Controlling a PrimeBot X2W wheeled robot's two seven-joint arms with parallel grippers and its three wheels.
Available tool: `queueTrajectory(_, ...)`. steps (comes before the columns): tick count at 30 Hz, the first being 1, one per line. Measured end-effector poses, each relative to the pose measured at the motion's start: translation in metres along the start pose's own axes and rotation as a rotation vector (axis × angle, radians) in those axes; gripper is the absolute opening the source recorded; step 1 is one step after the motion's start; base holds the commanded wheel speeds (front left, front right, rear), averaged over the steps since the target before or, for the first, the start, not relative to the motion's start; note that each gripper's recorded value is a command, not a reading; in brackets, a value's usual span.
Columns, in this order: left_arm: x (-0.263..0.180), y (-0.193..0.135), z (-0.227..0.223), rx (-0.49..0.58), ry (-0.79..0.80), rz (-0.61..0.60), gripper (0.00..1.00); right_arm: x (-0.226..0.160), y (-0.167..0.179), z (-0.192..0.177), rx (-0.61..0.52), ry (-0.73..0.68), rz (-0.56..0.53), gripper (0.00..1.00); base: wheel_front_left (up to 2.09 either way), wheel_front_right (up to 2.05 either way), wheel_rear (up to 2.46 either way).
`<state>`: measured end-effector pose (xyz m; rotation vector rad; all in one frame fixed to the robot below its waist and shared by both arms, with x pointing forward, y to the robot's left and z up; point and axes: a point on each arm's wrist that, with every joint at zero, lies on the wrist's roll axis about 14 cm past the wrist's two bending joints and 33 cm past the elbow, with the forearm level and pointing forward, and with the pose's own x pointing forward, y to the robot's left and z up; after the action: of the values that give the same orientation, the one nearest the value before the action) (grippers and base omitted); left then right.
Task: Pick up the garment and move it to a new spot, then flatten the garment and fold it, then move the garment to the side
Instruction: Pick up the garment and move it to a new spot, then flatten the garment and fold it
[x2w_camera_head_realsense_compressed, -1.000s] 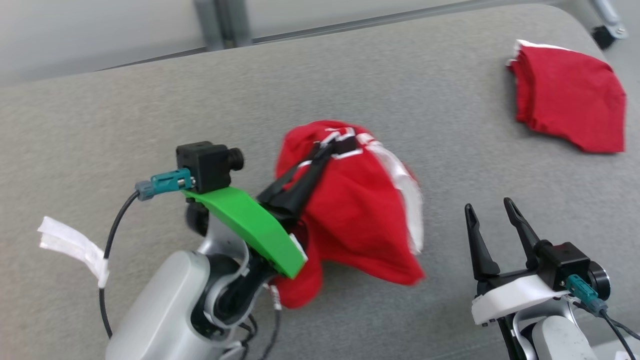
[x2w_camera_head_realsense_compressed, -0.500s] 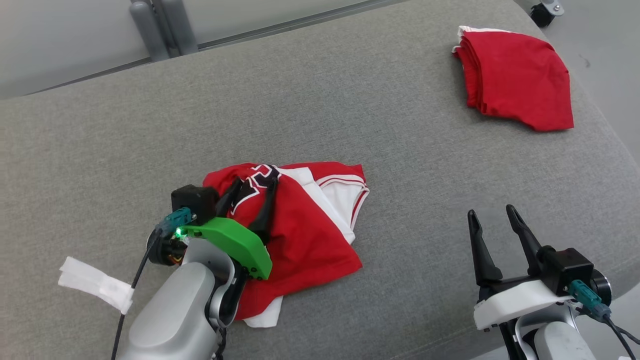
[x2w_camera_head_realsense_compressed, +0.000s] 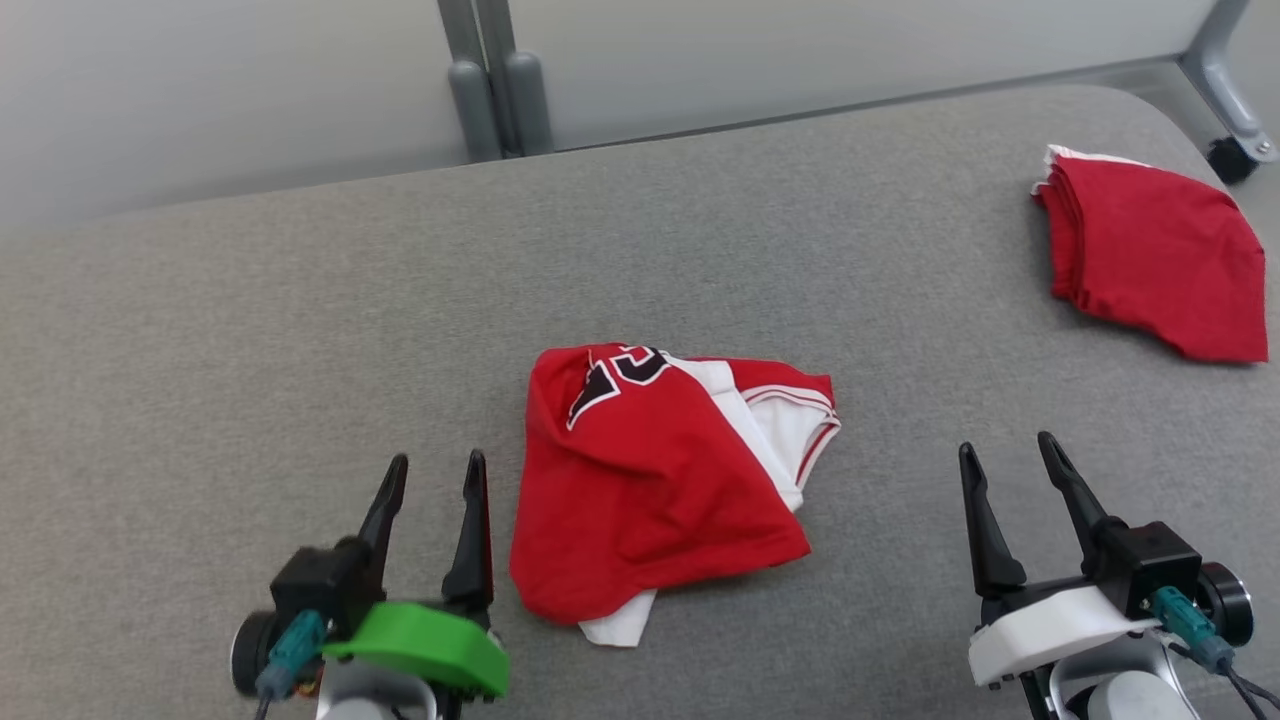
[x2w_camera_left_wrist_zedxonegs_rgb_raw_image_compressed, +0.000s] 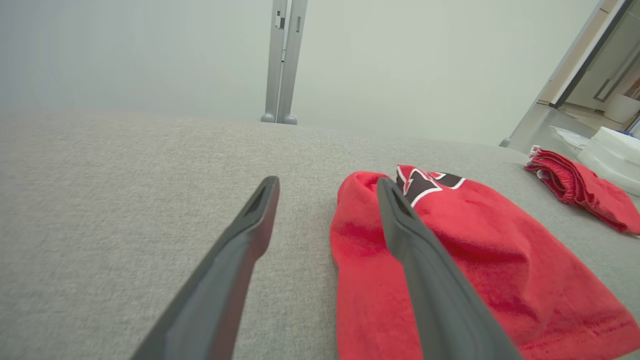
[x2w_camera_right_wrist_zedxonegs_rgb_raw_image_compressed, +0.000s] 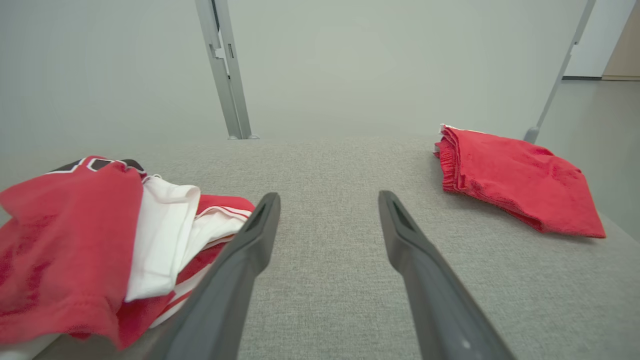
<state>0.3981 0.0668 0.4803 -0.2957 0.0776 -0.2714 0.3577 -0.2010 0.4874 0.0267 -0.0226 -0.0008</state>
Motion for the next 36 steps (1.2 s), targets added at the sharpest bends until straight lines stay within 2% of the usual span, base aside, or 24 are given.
queueTrajectory(12, -0.102, 0.071, -0.001, 0.029, -0.044, 0.258, 1.00, 0.001, 0.048, -0.007, 0.008, 0.019, 0.152, 1.00, 0.00, 0.00, 0.00)
queueTrajectory(16, -0.120, 0.081, 0.000, 0.038, -0.057, 0.284, 1.00, -0.002, 0.056, -0.010, 0.006, 0.030, 0.178, 1.00, 0.00, 0.00, 0.00)
queueTrajectory(23, -0.125, 0.086, 0.005, 0.047, -0.073, 0.290, 1.00, -0.001, 0.062, -0.009, 0.006, 0.027, 0.196, 1.00, 0.00, 0.00, 0.00)
queueTrajectory(36, -0.108, 0.072, 0.012, 0.017, -0.096, 0.238, 1.00, -0.004, 0.052, -0.007, 0.012, 0.021, 0.164, 1.00, 0.00, 0.00, 0.00)
